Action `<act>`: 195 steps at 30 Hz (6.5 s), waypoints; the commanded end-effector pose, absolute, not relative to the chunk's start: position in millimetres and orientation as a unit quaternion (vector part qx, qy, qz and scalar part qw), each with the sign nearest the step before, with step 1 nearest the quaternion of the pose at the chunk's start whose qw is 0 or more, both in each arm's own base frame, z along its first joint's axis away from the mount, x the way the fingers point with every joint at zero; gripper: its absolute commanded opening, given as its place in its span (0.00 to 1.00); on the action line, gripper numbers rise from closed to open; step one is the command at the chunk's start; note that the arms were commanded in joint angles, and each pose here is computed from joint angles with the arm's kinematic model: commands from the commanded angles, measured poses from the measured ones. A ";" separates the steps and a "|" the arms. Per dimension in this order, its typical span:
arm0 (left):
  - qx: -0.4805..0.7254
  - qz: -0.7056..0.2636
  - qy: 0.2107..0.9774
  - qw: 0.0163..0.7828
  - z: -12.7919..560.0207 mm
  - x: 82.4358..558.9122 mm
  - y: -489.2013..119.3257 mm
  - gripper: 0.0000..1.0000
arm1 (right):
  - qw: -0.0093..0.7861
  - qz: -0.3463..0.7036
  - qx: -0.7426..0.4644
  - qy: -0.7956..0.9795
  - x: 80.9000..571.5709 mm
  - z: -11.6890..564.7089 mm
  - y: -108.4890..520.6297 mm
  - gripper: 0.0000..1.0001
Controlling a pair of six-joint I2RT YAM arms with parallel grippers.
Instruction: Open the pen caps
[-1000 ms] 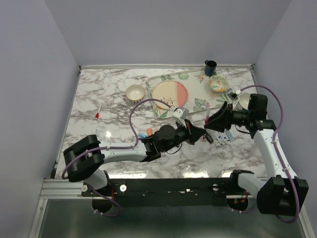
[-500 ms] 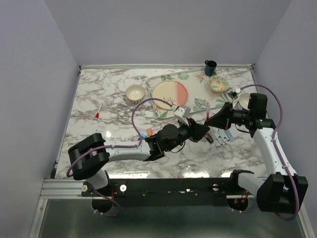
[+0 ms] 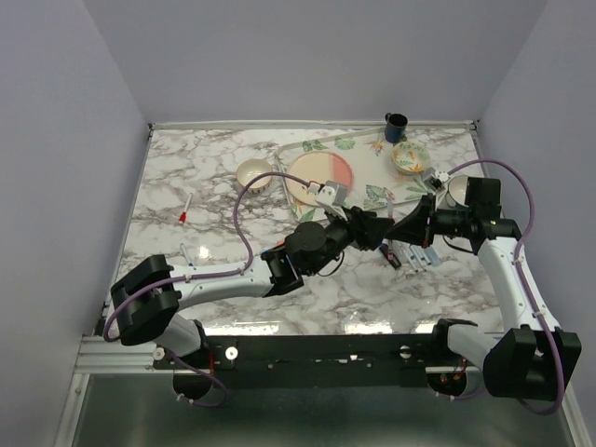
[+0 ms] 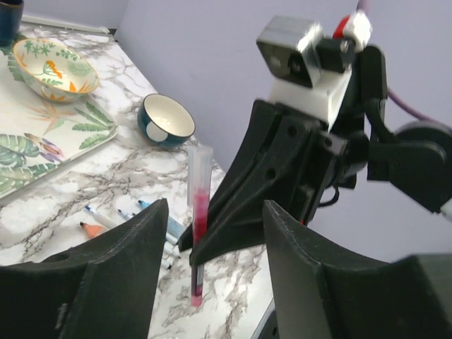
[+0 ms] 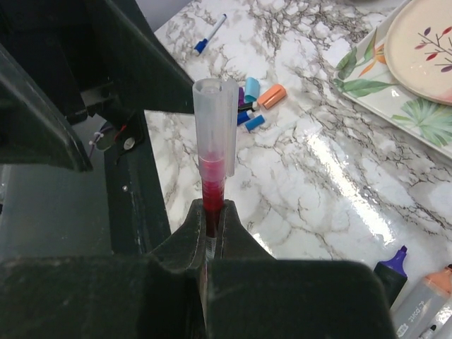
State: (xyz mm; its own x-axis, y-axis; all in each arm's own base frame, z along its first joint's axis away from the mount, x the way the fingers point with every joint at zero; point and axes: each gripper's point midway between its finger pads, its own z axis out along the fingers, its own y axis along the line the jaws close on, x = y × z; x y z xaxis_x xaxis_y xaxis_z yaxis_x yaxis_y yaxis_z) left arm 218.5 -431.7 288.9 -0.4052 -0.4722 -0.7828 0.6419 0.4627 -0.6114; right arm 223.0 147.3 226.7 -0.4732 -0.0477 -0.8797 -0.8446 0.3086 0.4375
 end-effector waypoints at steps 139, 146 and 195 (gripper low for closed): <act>-0.152 0.103 0.957 0.227 31.4 423.0 77.0 0.52 | 0.351 0.194 -0.297 0.867 280.7 151.5 70.3 0.40; -0.149 0.068 0.968 0.191 11.6 418.0 65.7 0.38 | 0.350 0.193 -0.297 0.867 280.9 150.6 70.0 0.40; -0.062 -0.511 0.672 0.532 298.7 268.4 -209.9 0.00 | 0.468 0.384 -0.405 0.685 222.0 226.1 143.6 0.48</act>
